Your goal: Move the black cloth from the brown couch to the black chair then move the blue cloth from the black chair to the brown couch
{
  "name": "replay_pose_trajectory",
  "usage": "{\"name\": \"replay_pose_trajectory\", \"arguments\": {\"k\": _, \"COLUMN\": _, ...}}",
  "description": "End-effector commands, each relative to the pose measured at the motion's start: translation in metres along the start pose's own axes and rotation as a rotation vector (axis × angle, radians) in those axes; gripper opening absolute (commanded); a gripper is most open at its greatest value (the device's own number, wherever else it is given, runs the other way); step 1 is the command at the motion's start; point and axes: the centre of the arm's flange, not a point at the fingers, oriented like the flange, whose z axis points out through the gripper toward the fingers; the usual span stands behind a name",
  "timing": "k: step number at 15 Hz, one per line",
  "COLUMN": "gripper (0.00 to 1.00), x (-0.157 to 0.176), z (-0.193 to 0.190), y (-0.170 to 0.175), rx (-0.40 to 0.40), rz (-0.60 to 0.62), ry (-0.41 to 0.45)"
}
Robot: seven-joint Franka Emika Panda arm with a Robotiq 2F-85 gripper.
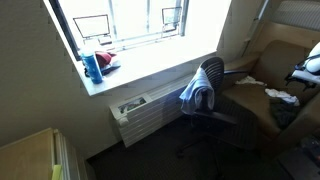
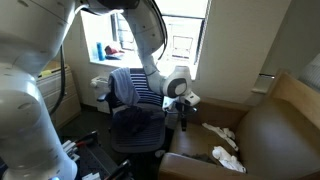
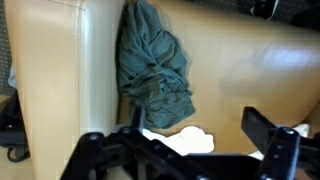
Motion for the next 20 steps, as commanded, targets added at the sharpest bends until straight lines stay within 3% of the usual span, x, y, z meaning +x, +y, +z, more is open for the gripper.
{"name": "replay_pose_trajectory", "arguments": {"k": 1, "gripper": 1.00, "x": 0.004, "z": 0.014, "y": 0.000, "rx": -0.011, "rz": 0.008, "ry": -0.001}}
{"name": "replay_pose_trajectory", "arguments": {"k": 5, "gripper": 1.00, "x": 0.002, "z": 0.011, "y": -0.006, "rx": 0.004, "rz": 0.009, "ry": 0.030}}
{"name": "replay_pose_trajectory", "arguments": {"k": 9, "gripper": 1.00, "x": 0.016, "z": 0.059, "y": -0.023, "rx": -0.007, "rz": 0.305, "ry": -0.028}}
{"name": "replay_pose_trajectory", "arguments": {"k": 13, "gripper": 1.00, "x": 0.022, "z": 0.086, "y": -0.057, "rx": 0.015, "rz": 0.528, "ry": 0.054}}
{"name": "replay_pose_trajectory", "arguments": {"k": 14, "gripper": 1.00, "x": 0.015, "z": 0.073, "y": -0.028, "rx": 0.018, "rz": 0.445, "ry": 0.010}}
{"name": "replay_pose_trajectory", "arguments": {"k": 18, "gripper": 1.00, "x": 0.013, "z": 0.080, "y": -0.035, "rx": 0.013, "rz": 0.448, "ry": 0.019}}
{"name": "replay_pose_trajectory", "arguments": {"k": 20, "gripper": 1.00, "x": 0.002, "z": 0.090, "y": -0.047, "rx": -0.031, "rz": 0.471, "ry": 0.021}}
